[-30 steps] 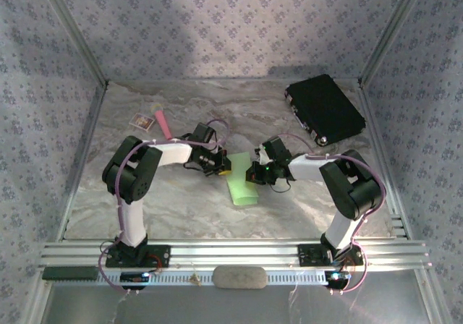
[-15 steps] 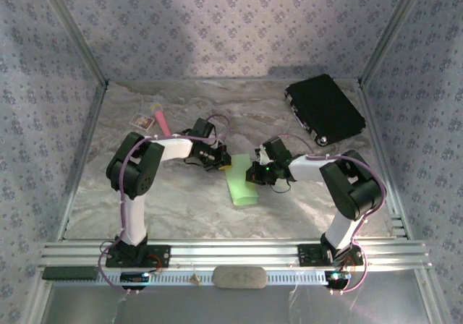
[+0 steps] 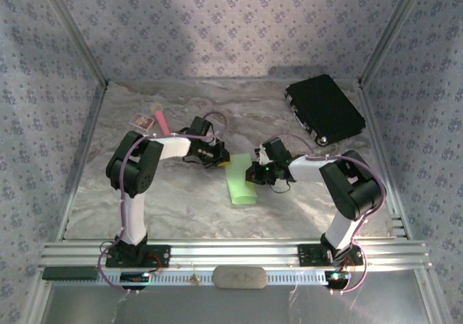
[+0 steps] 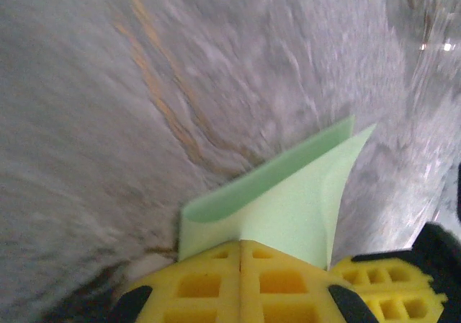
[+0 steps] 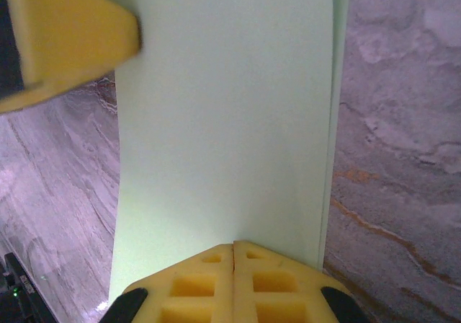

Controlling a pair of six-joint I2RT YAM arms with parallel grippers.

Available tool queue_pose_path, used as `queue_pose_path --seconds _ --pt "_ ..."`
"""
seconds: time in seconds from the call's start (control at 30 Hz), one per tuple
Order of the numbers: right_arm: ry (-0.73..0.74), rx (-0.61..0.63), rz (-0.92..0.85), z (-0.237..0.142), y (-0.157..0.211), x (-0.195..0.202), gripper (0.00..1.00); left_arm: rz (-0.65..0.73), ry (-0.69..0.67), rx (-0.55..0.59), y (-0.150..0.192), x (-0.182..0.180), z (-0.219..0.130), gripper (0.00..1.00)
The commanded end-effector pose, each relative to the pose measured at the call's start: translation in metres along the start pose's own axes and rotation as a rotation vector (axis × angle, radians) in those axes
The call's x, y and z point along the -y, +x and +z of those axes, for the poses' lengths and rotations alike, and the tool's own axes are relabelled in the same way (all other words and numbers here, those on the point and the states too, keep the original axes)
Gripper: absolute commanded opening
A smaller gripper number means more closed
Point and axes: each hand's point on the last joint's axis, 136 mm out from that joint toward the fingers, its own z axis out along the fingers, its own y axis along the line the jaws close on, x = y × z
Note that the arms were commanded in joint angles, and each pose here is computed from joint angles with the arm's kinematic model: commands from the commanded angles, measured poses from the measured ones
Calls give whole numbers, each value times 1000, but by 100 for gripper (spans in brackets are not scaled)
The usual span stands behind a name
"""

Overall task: Fold a paper plane with a square sheet of paper (pick it up from the middle)
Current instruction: Fold the paper in half at the center of the table.

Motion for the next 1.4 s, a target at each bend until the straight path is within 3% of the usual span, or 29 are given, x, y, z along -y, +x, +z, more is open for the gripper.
queue_pose_path --seconds 0.0,0.43,0.7,0.93,1.13,1.37 --pt "226 -102 97 5 42 61 0 -64 -49 91 -28 -23 -4 0" --pt "230 -101 93 4 41 59 0 -150 -187 115 -46 -33 -13 0" --pt "242 -93 90 5 38 58 0 -57 -150 142 -44 13 -36 0" --pt "252 -69 81 0 34 56 0 116 4 57 2 57 -47 0" --pt "245 -75 76 2 34 53 0 110 83 -1 48 64 -38 0" --pt "242 -86 76 2 36 53 0 70 107 -57 71 52 -20 0"
